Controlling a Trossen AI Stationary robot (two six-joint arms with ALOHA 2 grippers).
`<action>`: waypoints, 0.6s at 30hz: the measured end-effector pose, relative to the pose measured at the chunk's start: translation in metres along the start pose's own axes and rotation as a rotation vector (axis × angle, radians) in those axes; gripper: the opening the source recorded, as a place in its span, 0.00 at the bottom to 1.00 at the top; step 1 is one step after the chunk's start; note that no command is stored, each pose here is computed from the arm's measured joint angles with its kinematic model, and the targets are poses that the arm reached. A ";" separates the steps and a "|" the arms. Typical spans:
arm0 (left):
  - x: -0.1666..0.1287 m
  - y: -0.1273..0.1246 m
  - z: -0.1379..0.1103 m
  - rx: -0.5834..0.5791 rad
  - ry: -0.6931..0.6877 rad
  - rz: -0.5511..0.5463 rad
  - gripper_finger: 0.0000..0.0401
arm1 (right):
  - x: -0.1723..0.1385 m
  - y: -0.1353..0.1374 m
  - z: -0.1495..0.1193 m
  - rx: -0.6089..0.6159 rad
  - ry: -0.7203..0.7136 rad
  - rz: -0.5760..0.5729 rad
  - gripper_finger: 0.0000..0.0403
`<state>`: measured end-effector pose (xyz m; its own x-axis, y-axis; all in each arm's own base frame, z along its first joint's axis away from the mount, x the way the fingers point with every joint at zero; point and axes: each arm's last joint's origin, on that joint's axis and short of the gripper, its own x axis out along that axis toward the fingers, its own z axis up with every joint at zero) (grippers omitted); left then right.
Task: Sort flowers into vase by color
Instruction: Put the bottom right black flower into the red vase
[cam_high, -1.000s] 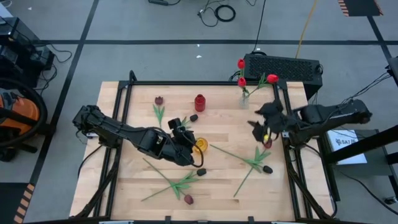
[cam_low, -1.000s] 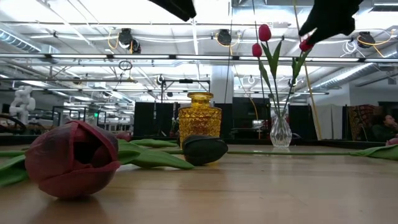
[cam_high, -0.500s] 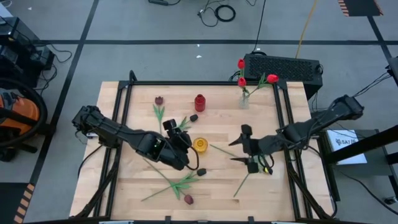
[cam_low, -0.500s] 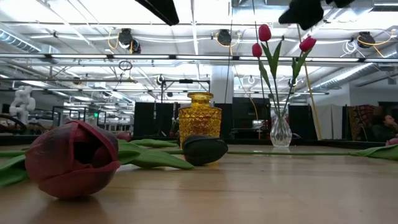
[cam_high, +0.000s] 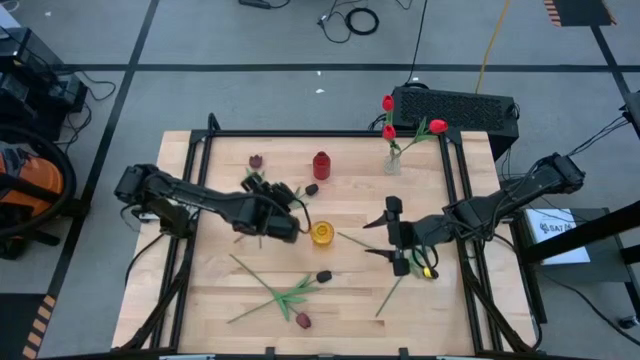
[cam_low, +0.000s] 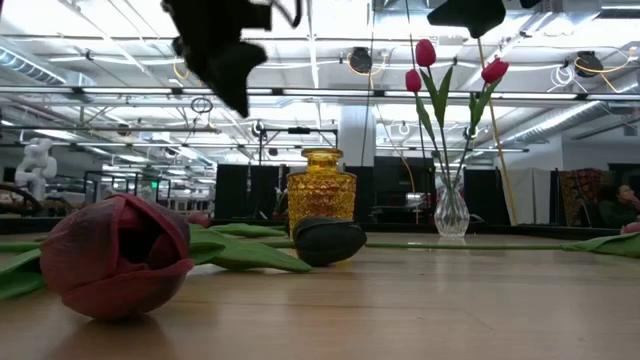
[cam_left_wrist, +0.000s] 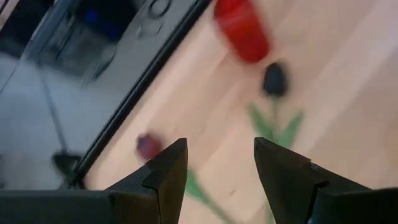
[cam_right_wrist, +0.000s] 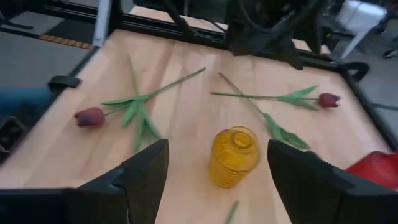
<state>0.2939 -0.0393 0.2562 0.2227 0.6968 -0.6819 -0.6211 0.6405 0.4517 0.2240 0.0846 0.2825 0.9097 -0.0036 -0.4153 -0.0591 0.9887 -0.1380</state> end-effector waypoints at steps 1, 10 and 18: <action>0.003 0.001 -0.003 -0.012 0.024 0.000 0.48 | 0.000 0.000 0.000 -0.007 -0.001 -0.016 0.66; 0.011 -0.017 -0.027 0.063 0.151 -0.172 0.48 | 0.000 -0.002 0.000 -0.040 0.005 -0.076 0.66; -0.016 -0.036 -0.033 0.029 0.232 -0.409 0.48 | 0.000 -0.002 -0.004 -0.056 0.040 -0.076 0.66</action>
<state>0.2879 -0.0842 0.2316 0.2685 0.2967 -0.9164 -0.4955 0.8584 0.1328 0.2222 0.0817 0.2794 0.8952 -0.0854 -0.4374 -0.0144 0.9755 -0.2198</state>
